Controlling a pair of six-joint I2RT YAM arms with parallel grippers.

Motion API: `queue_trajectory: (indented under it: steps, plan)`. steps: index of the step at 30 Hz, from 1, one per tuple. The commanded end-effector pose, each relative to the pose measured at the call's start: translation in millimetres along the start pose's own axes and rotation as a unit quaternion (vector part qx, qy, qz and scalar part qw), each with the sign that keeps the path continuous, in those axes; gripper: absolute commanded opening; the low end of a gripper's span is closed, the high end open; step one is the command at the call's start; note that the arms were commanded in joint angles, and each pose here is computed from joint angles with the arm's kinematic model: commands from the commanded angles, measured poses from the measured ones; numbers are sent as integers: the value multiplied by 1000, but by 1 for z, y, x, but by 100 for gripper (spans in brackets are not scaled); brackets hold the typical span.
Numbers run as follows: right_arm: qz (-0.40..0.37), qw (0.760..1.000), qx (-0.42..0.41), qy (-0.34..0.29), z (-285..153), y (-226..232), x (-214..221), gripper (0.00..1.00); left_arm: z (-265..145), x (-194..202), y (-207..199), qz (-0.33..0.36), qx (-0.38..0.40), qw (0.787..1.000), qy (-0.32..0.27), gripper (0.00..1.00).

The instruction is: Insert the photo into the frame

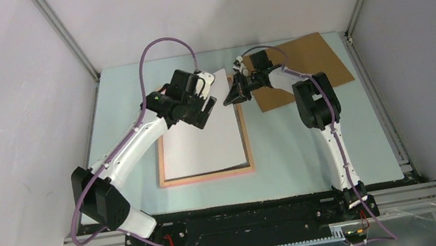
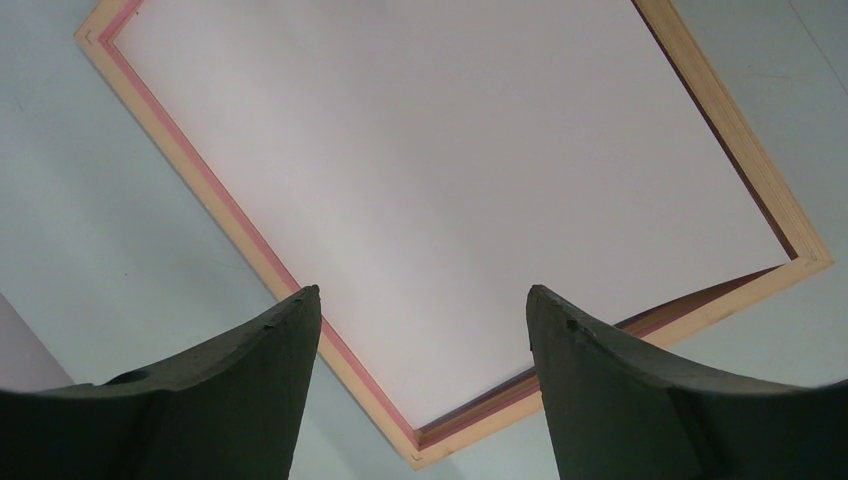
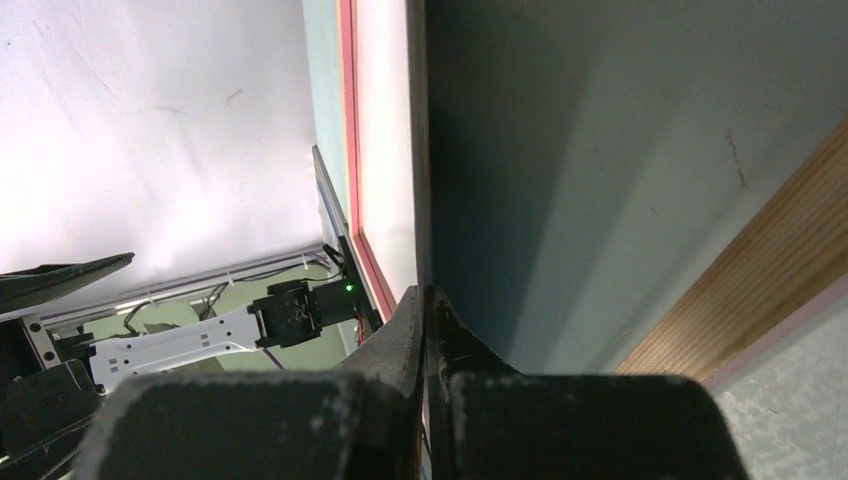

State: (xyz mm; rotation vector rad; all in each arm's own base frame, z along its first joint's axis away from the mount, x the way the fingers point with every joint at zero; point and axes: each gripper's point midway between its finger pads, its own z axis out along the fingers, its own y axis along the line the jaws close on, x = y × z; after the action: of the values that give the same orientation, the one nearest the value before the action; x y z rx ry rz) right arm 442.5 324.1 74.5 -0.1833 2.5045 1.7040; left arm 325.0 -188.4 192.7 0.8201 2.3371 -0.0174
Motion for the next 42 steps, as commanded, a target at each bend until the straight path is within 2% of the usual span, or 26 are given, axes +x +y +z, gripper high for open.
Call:
queue_trajectory:
  steps: [1,20,24,30,38,42]
  plan:
    - [-20,1000,1,-5,2,3,-7,0,-13,-12,6,6,-8,999,-34,80]
    - [-18,1000,16,-11,2,-5,-3,2,-14,-12,5,7,-6,999,-34,81]
    - [-22,999,22,-14,0,-6,-3,13,-14,-12,5,7,-6,999,-35,81]
    - [-30,999,41,-20,-4,-7,-3,34,-15,-11,5,7,-6,999,-36,81]
    - [-47,996,74,-31,-15,-5,-1,49,-17,-13,5,6,-5,999,-39,81]
    - [-60,994,86,-38,-21,-2,-4,53,-18,-12,6,6,-6,999,-40,81]
